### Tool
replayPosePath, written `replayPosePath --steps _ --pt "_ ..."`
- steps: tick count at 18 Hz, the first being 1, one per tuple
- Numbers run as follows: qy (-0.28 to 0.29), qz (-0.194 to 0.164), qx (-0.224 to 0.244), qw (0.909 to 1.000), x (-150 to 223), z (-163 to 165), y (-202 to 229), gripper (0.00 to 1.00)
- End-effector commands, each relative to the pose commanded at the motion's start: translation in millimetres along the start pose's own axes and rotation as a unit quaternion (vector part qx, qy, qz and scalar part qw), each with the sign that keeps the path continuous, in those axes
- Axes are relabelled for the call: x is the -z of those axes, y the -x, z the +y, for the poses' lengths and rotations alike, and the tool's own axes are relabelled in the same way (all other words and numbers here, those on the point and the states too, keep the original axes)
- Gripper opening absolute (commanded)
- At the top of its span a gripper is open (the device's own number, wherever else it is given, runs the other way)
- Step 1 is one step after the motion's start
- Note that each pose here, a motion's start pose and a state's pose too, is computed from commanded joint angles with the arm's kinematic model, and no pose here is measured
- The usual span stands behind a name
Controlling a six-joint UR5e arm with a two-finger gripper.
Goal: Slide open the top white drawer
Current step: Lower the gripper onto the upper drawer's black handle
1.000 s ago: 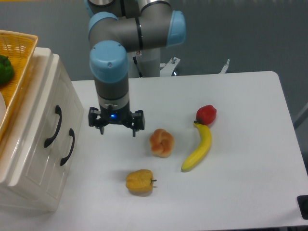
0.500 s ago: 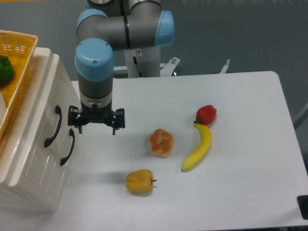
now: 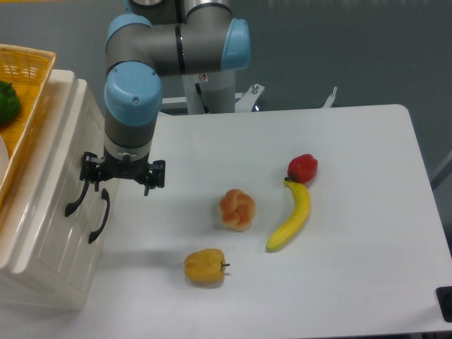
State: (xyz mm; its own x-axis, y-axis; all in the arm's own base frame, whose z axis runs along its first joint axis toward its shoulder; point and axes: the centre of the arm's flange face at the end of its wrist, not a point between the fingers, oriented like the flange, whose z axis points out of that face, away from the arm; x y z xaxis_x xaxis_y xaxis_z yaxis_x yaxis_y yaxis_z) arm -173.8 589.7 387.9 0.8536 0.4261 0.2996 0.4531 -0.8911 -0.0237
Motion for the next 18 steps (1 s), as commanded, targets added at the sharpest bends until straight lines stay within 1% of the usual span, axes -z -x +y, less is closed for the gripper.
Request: replayPosePath --steps 5,12,18 --pt "0.001 0.000 -0.005 1.0000 4 1 -7 1.00" --pt "0.006 0.000 -0.020 0.9998 -2 2 -20 1.00" --pt "0.006 0.001 -0.022 0.9997 -2 2 -21 1.00"
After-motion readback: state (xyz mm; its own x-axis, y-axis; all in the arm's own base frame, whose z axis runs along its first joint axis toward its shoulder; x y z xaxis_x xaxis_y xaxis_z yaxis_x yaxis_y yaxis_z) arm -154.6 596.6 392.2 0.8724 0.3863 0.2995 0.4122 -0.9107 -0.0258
